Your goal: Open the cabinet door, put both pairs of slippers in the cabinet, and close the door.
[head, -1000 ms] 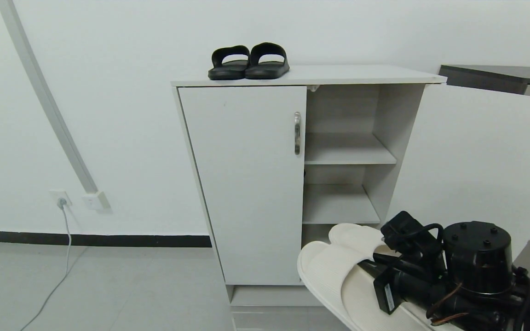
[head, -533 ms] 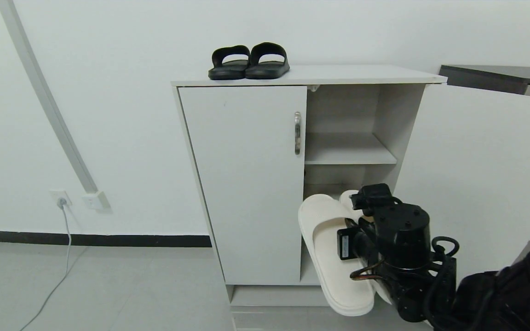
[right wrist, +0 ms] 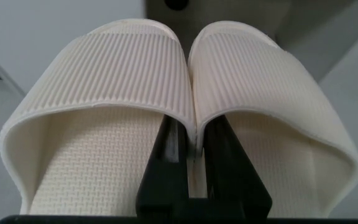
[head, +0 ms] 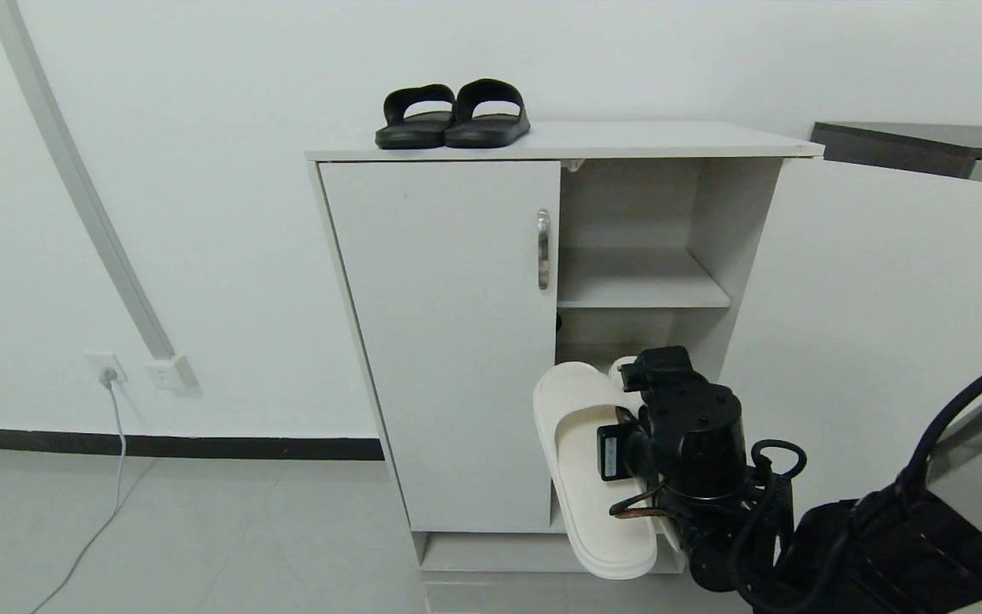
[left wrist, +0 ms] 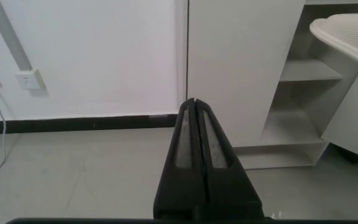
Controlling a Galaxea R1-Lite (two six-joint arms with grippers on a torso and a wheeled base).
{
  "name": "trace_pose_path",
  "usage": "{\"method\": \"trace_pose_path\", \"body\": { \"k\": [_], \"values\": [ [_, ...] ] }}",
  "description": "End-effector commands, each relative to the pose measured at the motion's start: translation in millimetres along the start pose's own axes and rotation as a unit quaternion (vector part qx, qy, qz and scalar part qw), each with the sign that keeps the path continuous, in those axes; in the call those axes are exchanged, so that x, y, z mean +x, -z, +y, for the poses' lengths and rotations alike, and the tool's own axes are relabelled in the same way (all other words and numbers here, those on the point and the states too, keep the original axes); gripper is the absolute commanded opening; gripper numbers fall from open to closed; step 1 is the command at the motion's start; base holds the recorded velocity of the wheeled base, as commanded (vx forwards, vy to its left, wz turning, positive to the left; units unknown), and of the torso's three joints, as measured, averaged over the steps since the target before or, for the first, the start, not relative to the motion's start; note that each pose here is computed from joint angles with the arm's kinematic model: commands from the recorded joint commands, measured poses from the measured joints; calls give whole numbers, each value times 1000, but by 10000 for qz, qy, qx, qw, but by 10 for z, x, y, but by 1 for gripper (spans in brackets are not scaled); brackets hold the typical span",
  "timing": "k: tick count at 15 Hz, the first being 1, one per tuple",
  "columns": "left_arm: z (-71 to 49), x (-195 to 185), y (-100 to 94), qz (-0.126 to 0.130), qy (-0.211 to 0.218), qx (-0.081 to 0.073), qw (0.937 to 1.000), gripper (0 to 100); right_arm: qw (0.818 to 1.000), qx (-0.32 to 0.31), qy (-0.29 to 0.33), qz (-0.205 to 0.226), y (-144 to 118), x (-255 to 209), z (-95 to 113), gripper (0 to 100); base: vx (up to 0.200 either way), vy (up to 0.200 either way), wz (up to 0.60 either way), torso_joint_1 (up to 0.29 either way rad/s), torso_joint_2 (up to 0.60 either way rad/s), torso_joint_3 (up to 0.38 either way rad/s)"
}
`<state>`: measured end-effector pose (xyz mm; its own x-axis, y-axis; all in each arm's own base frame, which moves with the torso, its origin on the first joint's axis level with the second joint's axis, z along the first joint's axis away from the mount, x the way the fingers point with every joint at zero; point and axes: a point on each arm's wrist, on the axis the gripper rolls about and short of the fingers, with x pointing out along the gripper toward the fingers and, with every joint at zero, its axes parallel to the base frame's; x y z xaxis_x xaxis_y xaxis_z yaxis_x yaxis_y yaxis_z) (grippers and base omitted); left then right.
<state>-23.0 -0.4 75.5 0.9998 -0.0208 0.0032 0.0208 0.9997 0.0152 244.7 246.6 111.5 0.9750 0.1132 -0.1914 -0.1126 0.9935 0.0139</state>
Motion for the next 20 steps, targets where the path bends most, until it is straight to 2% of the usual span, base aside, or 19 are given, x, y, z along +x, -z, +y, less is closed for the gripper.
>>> {"method": "trace_pose_path", "body": {
  "k": [1,3,6,11,20],
  "values": [
    [0,2,0,16,3,1,10000,0,10000,-23,30,92,80,36,12,0,0,-200,0,-2,2,12],
    [0,2,0,16,3,-7,10000,0,9998,-66,71,184,161,79,12,0,0,-200,0,2,5,2],
    [0,2,0,16,3,-7,10000,0,9993,-103,134,346,315,167,23,0,0,0,0,0,0,0],
    [0,2,0,16,3,-7,10000,0,9996,5,77,288,356,344,158,0,0,0,0,0,0,0],
    [0,2,0,16,3,-7,10000,0,9996,47,145,255,384,489,180,0,0,0,0,0,0,0]
  ]
}}
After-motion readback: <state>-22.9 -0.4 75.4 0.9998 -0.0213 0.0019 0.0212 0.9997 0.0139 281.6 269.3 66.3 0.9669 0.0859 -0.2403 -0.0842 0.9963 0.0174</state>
